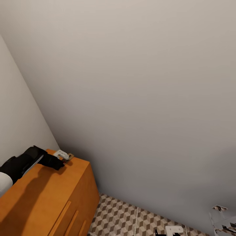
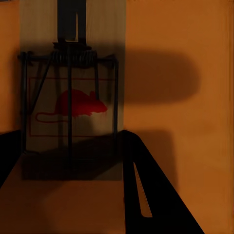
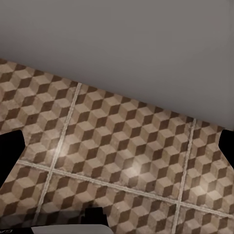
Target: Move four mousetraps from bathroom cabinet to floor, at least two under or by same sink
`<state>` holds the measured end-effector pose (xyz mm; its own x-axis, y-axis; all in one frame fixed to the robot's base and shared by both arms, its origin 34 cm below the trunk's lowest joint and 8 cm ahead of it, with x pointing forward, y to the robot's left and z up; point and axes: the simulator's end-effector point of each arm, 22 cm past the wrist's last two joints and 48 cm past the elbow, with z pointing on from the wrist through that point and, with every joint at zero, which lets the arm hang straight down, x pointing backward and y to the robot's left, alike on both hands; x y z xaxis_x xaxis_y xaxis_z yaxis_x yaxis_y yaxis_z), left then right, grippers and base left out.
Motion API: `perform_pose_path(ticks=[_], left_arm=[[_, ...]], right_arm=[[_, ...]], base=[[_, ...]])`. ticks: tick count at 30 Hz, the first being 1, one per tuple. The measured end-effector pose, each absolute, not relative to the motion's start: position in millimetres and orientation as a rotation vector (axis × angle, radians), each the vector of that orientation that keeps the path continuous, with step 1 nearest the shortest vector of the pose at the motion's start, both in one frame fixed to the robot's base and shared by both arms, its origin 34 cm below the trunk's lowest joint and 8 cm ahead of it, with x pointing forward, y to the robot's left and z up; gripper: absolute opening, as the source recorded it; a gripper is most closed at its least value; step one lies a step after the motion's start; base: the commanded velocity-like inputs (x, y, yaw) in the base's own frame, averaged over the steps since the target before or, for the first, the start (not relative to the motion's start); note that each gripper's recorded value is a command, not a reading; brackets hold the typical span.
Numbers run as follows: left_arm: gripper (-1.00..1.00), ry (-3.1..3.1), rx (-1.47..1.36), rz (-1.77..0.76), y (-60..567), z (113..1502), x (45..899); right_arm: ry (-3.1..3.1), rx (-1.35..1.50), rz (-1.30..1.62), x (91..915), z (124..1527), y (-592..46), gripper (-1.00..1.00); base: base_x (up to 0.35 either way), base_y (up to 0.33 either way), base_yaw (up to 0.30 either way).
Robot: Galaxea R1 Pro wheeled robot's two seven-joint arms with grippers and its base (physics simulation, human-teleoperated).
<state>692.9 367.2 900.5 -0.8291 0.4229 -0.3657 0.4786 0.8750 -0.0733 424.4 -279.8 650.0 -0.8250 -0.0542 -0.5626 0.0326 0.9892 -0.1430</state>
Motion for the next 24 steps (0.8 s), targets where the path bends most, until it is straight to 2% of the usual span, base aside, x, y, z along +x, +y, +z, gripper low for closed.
perform_pose_path(ticks=[24], left_arm=[[-1.0, 2.64, 0.738, -0.24, 348, 915, 702]], right_arm=[[2.536, -0.015, -0.195, 424, 649, -280, 1.0]], base=[[0.0, 0.0, 0.0]])
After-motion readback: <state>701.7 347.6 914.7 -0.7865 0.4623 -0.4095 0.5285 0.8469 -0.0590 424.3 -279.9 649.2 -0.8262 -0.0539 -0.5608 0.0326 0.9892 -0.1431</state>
